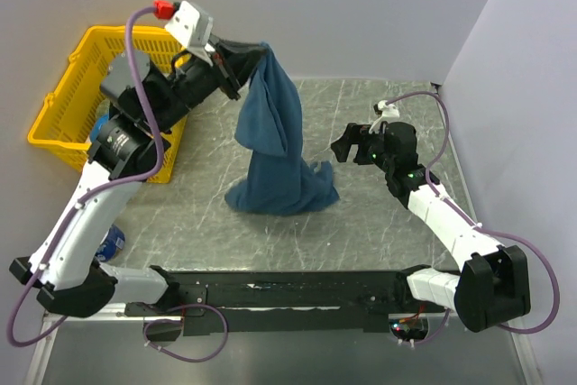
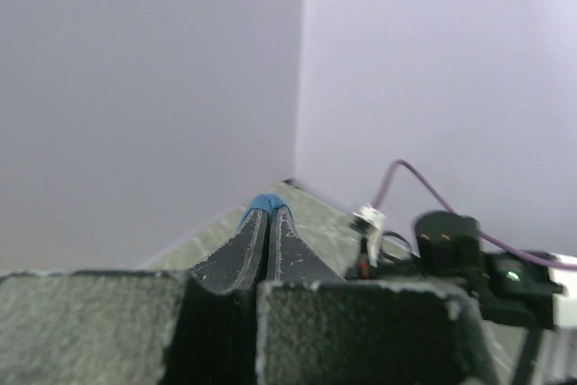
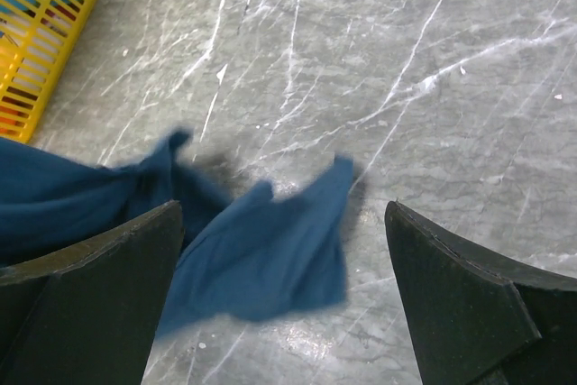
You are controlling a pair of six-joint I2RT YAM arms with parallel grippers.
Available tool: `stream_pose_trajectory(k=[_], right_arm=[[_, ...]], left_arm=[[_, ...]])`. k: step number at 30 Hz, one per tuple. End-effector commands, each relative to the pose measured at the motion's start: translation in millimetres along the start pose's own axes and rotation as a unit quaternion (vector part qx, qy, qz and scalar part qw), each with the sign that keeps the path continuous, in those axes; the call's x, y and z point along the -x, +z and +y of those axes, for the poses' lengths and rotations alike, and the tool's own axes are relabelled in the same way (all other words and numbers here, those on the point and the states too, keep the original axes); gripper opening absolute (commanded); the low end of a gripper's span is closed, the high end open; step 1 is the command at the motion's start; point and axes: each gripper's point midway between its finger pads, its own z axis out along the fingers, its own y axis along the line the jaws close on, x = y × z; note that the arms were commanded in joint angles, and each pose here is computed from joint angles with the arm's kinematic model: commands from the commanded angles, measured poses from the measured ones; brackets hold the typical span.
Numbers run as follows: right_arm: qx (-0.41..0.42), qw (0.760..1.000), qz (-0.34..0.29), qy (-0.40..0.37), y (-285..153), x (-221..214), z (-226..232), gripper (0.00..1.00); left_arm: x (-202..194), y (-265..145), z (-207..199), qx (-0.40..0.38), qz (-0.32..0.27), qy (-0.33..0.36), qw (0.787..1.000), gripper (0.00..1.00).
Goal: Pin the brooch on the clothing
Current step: Flatten out the clothes at the center of the board.
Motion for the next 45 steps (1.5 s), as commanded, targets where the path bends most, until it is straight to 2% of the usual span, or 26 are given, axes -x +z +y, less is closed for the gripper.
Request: stream_pose_trajectory(k=[1,7,8,10,11,12,14,15,18,19,20,21,23,25,26,27,29,30,31,32,34,36,39,40,42,45], right_arm=[[0.006,0.999,-0.033,-0.007,-8.1,23.8,8.6,1.0],[-0.007,1.0,-0.023,-0.007,-5.1,19.2,3.0,1.0],[-0.01,1.0,-0.02,-0.006,-4.1,17.1,1.5,1.0],[-0.008,1.0,-0.016,-0.005,-2.3,14.9,2.0,1.0],[-0.01,1.0,-0.014,-0.002,-0.7,13.7,0.5,1.0],[-0.008,1.0,-0.011,-0.001,-0.2,12.9,1.4,1.0],[-0.008,1.0,-0.003,-0.001,2.1,9.3,1.2,1.0],[-0.008,1.0,-0.002,0.0,3.1,8.4,1.5,1.0],[-0.011,1.0,0.019,-0.006,4.9,-0.6,0.6,1.0],[-0.022,0.999,0.035,-0.008,5.8,-9.4,-1.0,1.0],[-0.024,0.999,0.041,-0.014,6.7,-10.5,-0.2,1.0],[-0.026,0.998,0.052,-0.017,7.0,-16.2,1.5,1.0],[-0.037,0.995,0.087,-0.02,7.4,-34.4,0.8,1.0],[-0.04,0.991,0.123,-0.02,7.3,-54.1,0.4,0.98],[-0.045,0.99,0.134,-0.024,7.4,-61.1,3.0,0.98],[-0.051,0.988,0.146,-0.024,7.7,-67.3,1.5,0.98],[-0.059,0.981,0.181,-0.03,9.7,-86.2,1.2,0.97],[-0.065,0.979,0.192,-0.033,10.5,-92.8,0.5,0.97],[-0.071,0.974,0.212,-0.032,14.3,-103.7,-2.8,0.95],[-0.071,0.971,0.224,-0.035,15.5,-108.4,-0.2,0.94],[-0.076,0.965,0.25,-0.036,22.7,-123.7,-2.2,0.91],[-0.079,0.961,0.262,-0.032,29.4,-129.9,-0.9,0.89],[-0.093,0.955,0.282,-0.019,40.2,-140.3,-5.0,0.73],[-0.095,0.954,0.285,-0.017,44.3,-142.7,-6.1,0.53],[-0.099,0.954,0.283,-0.01,47.1,-143.8,-6.4,0.29],[-0.096,0.956,0.278,-0.011,51.6,-140.3,-4.7,0.11]], left_arm=[[6.8,26.0,47.3,0.093,-0.003,0.033,0.995,0.01],[-73.7,65.3,153.0,0.119,0.06,-0.037,0.99,0.01],[-104.9,73.0,182.8,0.139,0.087,-0.046,0.985,0.01],[-106.8,82.1,206.1,0.15,0.087,-0.048,0.984,0.01],[-141.8,89.9,236.0,0.165,0.112,-0.062,0.978,0.01],[-127.7,95.2,243.1,0.167,0.102,-0.058,0.979,0.01],[-165.0,103.3,282.7,0.202,0.121,-0.071,0.969,0.01],[-154.4,106.9,289.2,0.21,0.106,-0.063,0.97,0.01],[-172.7,102.4,315.5,0.26,0.101,-0.058,0.958,0.85],[-166.8,102.1,316.2,0.263,0.088,-0.052,0.959,0.96],[-144.7,96.5,306.0,0.259,0.072,-0.047,0.962,0.96],[-164.6,89.6,304.3,0.261,0.092,-0.058,0.959,0.96],[-140.7,79.3,280.9,0.24,0.079,-0.063,0.965,0.96],[-164.9,64.5,266.4,0.233,0.113,-0.089,0.962,0.96],[-147.0,56.7,247.0,0.22,0.102,-0.089,0.966,0.96],[-182.5,44.4,239.6,0.22,0.138,-0.108,0.96,0.96],[-177.7,27.1,212.6,0.215,0.138,-0.111,0.96,0.96],[-215.4,8.5,211.3,0.239,0.177,-0.123,0.947,0.96],[-210.8,-4.4,202.1,0.248,0.175,-0.124,0.945,0.96],[-246.4,-22.1,194.2,0.258,0.212,-0.141,0.932,0.96],[-263.6,-46.2,179.7,0.27,0.231,-0.17,0.919,0.96],[-316.4,-81.8,163.8,0.288,0.292,-0.21,0.887,0.98],[-366.2,-125.6,134.4,0.297,0.35,-0.243,0.854,0.99],[-364.8,-131.8,125.3,0.294,0.346,-0.246,0.856,0.98],[-389.1,-154.5,103.9,0.29,0.369,-0.263,0.843,0.97],[-399.8,-169.0,83.7,0.278,0.373,-0.282,0.839,0.97]])
